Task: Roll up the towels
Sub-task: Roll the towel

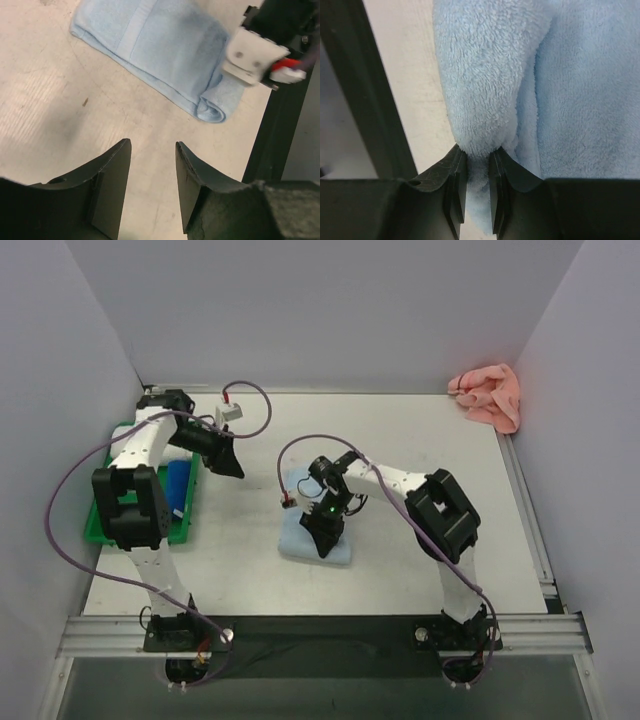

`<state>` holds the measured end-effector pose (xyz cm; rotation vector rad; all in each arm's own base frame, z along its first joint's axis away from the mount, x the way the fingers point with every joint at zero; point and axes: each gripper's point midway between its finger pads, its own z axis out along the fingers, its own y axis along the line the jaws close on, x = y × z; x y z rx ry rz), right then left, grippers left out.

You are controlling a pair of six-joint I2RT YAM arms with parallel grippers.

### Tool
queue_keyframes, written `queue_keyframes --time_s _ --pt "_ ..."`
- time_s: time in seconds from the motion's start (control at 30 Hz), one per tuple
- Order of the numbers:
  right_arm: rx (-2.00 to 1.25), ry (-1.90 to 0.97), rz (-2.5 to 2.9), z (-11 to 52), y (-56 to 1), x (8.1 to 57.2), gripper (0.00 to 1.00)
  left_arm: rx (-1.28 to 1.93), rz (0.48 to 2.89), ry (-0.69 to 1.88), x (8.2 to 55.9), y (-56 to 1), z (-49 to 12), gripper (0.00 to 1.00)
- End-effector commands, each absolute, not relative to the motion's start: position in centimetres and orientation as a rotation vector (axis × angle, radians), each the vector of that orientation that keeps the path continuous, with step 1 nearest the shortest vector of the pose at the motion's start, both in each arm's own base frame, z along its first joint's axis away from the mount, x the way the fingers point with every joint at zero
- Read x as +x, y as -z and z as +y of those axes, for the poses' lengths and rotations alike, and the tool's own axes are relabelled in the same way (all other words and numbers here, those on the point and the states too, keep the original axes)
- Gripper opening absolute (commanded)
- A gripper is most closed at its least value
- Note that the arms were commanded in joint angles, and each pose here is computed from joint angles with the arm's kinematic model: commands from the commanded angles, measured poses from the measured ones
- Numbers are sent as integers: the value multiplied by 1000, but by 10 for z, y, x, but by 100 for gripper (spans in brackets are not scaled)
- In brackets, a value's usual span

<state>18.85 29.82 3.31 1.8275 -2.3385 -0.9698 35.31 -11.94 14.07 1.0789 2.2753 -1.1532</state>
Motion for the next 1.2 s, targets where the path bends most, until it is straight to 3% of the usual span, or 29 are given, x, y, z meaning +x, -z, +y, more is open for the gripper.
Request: queue_keyframes --time_s 0.0,0.1,0.17,0.23,0.3,0.5,0.87,0.97,1.07,1.1,1.17 --pt "1496 1114 -2194 292 -51 156 0 1055 2134 1046 336 -188 -110 51" --pt "1381 1180 -2152 299 -51 164 0 1088 2063 916 314 -187 -102 52" --pt "1293 1220 -2122 304 -48 171 0 1142 1940 792 305 -201 -104 56" --pt "1206 1231 -2087 305 -36 174 0 1227 1897 725 285 -179 -110 61" --pt "1146 1268 -2072 311 -41 182 0 1401 1804 687 250 -162 -135 63" --pt "971 1307 -2035 315 -32 196 0 1780 1463 393 211 -128 -197 75" --pt "938 1282 -2032 310 -28 199 0 1918 1305 215 240 -91 -264 75" --pt "911 1283 -2040 310 -27 203 0 1971 1320 248 236 -76 -271 71" --pt "886 1282 -2053 309 -25 207 3 2032 1376 290 224 -56 -266 60" --pt "868 1288 -2063 308 -26 211 6 2061 1426 287 219 -49 -259 46" --pt "829 1295 -2083 307 -23 218 17 2072 1548 313 211 -39 -250 30"
